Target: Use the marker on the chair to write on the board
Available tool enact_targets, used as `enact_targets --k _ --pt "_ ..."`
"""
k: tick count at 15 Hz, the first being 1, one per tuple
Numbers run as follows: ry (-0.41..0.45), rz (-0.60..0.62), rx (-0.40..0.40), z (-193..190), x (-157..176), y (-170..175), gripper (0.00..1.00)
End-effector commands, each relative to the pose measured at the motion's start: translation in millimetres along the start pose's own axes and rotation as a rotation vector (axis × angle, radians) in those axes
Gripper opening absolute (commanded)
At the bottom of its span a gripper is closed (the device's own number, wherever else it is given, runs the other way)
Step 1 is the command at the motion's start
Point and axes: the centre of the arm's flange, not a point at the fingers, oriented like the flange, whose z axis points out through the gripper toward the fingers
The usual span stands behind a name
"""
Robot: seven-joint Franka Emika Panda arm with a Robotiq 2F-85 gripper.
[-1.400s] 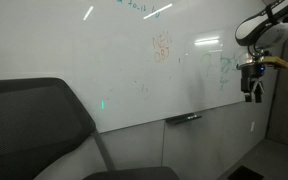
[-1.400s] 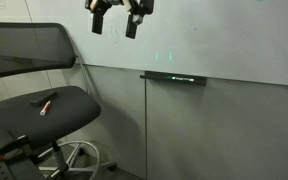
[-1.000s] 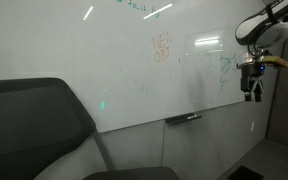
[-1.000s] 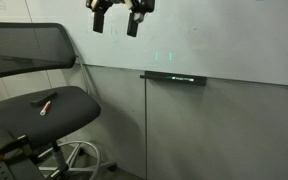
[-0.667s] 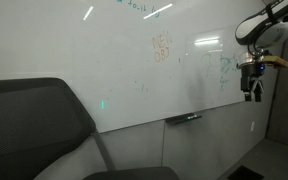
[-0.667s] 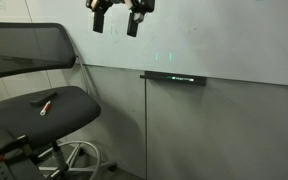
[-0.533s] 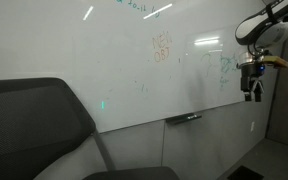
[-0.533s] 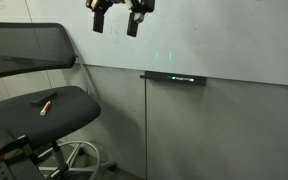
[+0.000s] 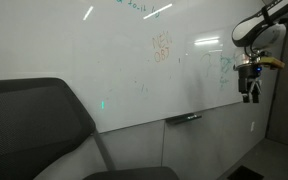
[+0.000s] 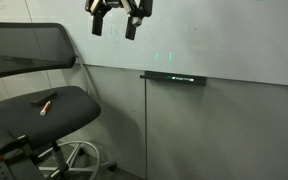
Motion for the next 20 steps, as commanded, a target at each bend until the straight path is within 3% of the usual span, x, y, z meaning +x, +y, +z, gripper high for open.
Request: enact_targets --k 1,5,10,20 --pt "-0.103 -0.086 -0.079 -10.1 40.8 -23.6 1.00" --pt "-0.243 -0.218 -0.169 -2.6 101.1 -79.2 1.00" --pt "-0.419 -0.394 -0.246 44.2 175.9 -157.3 1.00" --pt "-0.757 -0.662 -0.494 139.2 207.5 -261.1 1.00"
